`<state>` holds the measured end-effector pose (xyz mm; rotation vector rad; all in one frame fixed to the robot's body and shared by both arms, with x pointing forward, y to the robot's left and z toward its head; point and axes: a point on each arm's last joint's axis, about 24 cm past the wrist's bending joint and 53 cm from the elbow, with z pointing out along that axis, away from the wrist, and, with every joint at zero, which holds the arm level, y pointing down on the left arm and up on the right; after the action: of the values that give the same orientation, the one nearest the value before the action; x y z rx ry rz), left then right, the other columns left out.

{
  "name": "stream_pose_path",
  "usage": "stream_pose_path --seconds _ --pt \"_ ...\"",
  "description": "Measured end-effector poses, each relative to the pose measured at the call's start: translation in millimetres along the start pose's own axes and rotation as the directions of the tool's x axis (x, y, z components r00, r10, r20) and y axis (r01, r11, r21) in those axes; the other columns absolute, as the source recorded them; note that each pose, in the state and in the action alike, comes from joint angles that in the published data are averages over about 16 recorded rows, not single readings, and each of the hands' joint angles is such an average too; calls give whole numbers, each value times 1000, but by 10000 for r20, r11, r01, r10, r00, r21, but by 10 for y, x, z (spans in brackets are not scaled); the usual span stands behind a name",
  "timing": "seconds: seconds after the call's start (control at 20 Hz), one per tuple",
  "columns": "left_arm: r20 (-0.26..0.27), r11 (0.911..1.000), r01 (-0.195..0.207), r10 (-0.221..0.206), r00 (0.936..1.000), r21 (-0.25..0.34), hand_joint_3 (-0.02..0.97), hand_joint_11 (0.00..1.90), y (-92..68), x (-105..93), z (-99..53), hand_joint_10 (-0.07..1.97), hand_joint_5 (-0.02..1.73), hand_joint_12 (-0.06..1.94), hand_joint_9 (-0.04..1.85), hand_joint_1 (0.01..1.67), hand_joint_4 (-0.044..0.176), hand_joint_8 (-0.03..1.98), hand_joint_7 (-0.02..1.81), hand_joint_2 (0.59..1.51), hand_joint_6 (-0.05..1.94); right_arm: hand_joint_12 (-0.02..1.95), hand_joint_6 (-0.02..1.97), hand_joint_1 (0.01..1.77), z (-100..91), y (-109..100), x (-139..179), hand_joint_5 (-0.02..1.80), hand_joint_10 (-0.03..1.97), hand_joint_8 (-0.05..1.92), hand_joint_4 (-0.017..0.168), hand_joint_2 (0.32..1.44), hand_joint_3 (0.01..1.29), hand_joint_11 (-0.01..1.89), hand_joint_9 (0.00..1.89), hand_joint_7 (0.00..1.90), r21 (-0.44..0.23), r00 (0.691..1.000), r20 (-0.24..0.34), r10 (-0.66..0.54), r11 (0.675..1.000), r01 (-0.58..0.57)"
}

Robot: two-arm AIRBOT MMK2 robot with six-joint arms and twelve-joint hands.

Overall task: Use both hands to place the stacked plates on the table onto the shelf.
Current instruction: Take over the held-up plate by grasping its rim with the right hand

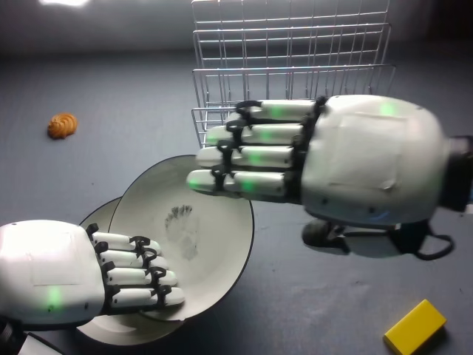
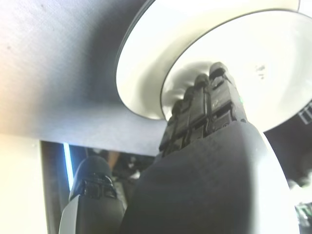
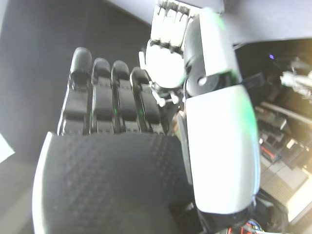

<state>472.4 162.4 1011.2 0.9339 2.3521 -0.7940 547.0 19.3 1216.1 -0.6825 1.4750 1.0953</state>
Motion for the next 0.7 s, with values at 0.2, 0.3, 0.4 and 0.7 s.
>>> stream_pose_path --seconds 0.2,0.3,0.4,0.7 --pt "100 9999 157 -157 9998 25 0 20 -37 -23 24 12 -8 12 20 23 -9 1 -5 1135 -29 680 20 1143 182 -6 75 155 22 13 -1 1041 21 21 159 166 -119 9994 -106 -340 9994 338" --pt "135 9998 208 -209 9997 51 -1 20 -55 -32 34 14 -9 12 20 23 -9 1 -5 1132 -29 704 20 1147 270 -24 128 168 22 13 -1 1038 21 20 169 176 -141 9987 -192 -467 9988 465" --pt "167 9997 252 -253 9995 76 -1 20 -72 -41 43 15 -9 12 20 23 -10 2 -4 1130 -29 719 20 1152 355 -48 193 176 22 13 -1 1036 21 20 174 182 -148 9977 -306 -604 9981 599" --pt "247 9992 381 -385 9990 152 -1 19 -118 -61 65 17 -10 13 19 23 -11 4 -2 1121 -29 802 20 1177 561 -126 357 219 23 12 -1 1027 21 20 200 214 -126 9933 -586 -996 9950 990"
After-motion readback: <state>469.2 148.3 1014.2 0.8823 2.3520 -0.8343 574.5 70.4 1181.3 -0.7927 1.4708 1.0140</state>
